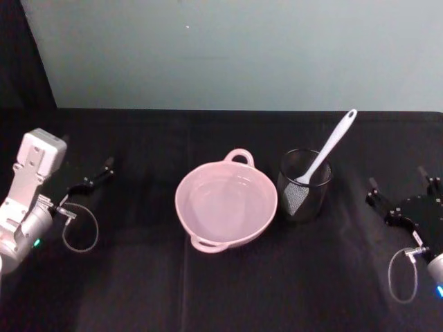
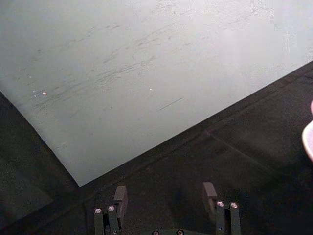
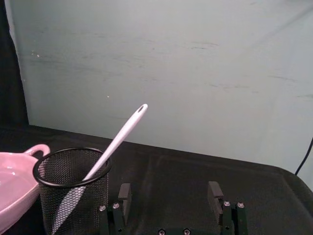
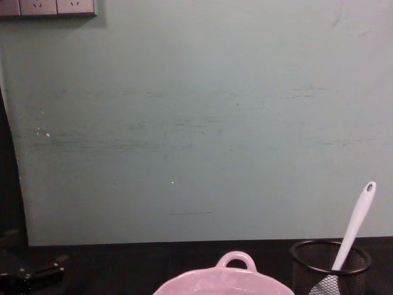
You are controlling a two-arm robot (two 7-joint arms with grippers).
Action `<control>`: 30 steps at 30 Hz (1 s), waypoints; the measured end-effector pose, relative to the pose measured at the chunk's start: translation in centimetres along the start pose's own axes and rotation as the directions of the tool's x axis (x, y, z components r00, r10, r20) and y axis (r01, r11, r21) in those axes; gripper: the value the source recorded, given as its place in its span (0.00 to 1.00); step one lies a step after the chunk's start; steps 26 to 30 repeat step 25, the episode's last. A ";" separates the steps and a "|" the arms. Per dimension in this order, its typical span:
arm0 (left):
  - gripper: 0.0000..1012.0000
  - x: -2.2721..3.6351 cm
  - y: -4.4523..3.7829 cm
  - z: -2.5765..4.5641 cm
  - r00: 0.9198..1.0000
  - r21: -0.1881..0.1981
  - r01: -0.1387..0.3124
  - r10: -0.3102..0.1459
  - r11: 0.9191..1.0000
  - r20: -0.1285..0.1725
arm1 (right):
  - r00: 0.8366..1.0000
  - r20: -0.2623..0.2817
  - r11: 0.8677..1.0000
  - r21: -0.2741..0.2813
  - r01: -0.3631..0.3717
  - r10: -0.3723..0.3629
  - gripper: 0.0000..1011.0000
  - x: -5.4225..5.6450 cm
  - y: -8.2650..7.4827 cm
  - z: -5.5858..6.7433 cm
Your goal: Use the one hand to pick up the spoon and stir the clear water in the bowl.
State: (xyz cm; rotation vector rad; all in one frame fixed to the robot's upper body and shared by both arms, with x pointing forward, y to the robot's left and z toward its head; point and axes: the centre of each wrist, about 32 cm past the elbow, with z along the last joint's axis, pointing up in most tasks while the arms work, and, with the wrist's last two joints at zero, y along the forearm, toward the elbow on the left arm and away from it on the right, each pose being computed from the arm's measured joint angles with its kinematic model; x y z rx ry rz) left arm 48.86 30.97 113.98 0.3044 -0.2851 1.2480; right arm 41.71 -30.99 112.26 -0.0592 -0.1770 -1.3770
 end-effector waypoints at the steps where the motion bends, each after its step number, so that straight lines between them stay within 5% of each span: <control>1: 1.00 0.00 0.00 0.00 1.000 0.000 0.000 0.000 1.000 0.000 | 1.000 0.000 1.000 0.000 0.000 0.000 0.99 0.0 0.0 0.0; 30: 1.00 0.00 0.00 0.00 1.000 0.000 0.000 0.000 1.000 0.000 | 1.000 -0.017 1.000 0.006 0.005 -0.005 0.99 -0.2 0.2 -0.2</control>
